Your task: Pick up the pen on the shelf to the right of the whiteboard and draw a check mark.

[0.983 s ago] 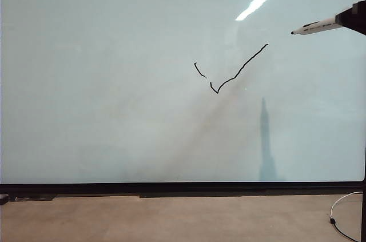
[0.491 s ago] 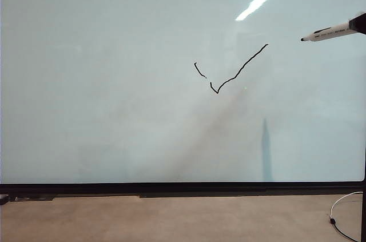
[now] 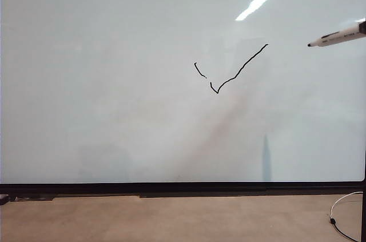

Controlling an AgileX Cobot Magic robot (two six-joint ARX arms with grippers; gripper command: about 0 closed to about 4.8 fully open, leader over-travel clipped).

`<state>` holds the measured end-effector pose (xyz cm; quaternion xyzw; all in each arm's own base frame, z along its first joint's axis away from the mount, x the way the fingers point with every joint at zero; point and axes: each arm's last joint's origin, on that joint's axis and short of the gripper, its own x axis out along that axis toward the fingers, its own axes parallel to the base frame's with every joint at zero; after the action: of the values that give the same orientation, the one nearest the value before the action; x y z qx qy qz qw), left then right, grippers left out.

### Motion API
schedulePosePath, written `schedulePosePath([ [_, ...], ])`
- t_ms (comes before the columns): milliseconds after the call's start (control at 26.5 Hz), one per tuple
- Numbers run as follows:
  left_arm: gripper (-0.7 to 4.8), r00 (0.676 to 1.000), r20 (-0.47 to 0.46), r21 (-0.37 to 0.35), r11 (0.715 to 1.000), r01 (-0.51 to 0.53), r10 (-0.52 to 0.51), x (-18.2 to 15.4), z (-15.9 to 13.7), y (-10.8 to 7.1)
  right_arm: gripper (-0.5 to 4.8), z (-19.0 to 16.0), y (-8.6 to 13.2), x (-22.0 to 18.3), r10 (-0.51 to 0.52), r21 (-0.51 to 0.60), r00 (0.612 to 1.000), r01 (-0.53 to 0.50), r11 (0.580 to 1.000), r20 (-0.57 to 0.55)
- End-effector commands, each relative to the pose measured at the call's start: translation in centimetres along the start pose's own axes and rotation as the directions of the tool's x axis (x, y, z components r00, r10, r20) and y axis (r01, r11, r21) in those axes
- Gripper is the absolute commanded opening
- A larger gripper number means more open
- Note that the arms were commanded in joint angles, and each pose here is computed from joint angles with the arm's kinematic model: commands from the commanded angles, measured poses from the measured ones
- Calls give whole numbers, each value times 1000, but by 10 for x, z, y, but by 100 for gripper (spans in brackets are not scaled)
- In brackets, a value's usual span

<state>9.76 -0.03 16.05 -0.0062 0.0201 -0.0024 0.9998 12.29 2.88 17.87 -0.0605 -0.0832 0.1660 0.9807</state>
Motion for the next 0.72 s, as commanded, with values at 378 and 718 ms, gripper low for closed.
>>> schedulePosePath([
  [378,-5,1000,15,5,1000,0,0,0,2,0,-6,4,-8,-20,-105,-18,994,105,994,-2],
  [718,-4,1000,15,5,1000,1,-1,0,2,0,-6,2,-13,-33,-191,-2,981,191,982,-19],
])
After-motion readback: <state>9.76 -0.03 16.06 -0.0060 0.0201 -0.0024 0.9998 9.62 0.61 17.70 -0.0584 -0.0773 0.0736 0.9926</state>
